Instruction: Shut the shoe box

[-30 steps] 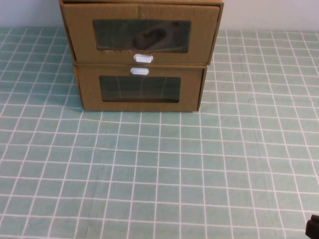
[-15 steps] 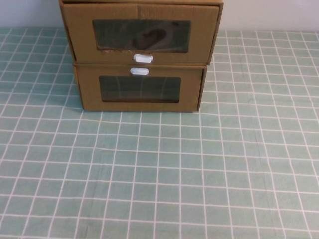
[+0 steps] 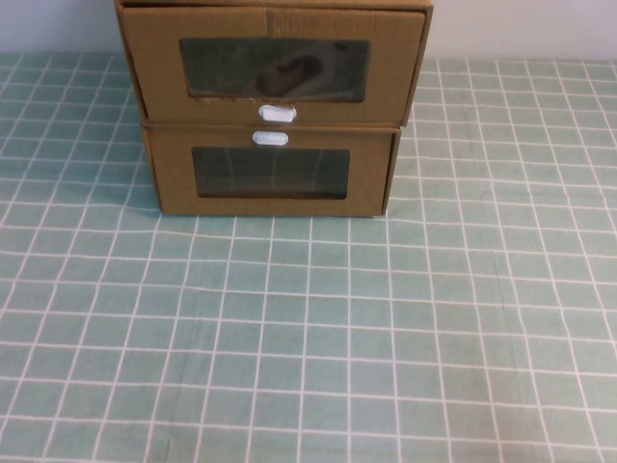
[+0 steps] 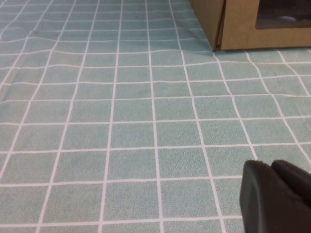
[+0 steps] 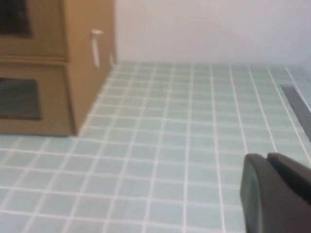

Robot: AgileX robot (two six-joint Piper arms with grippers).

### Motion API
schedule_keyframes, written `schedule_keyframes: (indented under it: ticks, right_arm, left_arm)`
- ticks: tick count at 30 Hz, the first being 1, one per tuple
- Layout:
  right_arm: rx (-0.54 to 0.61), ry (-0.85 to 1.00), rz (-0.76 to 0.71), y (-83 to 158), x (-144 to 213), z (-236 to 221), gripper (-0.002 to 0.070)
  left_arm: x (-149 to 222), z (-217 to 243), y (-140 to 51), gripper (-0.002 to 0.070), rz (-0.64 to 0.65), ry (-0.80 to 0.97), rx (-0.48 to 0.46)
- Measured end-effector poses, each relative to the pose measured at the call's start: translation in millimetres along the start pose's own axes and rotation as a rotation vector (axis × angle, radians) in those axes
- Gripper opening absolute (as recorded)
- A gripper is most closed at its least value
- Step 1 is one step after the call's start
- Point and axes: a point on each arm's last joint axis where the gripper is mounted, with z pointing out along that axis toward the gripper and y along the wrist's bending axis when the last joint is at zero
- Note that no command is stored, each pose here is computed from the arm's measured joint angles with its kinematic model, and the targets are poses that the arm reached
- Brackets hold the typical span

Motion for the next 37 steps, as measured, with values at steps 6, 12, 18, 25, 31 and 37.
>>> schedule_keyframes:
  ticks: [6,12,18,25,31,37]
  right_arm:
    - [0.079,0.096,0.042,-3,42,11,-0.0014]
    - [0.116,0.155,0.098,-3,81,14,-0.0014]
    - [0.119,0.140,0.122,-3,93,13,-0.0014]
    - [0.119,0.136,0.122,-3,93,14,-0.0014]
    - [0.119,0.135,0.121,-3,93,14,-0.0014]
    - [0.119,0.135,0.121,-3,93,14,-0.0014]
  left_arm:
    - [0,0,0.0,-0.0003,0.000,0.000,0.000]
    - [0,0,0.0,-0.0004,0.000,0.000,0.000]
    - [0,0,0.0,-0.0004,0.000,-0.001,0.000]
    - [0,0,0.0,-0.0003,0.000,-0.001,0.000]
    - [0,0,0.0,-0.0004,0.000,-0.001,0.000]
    - [0,0,0.0,-0.0004,0.000,-0.001,0.000]
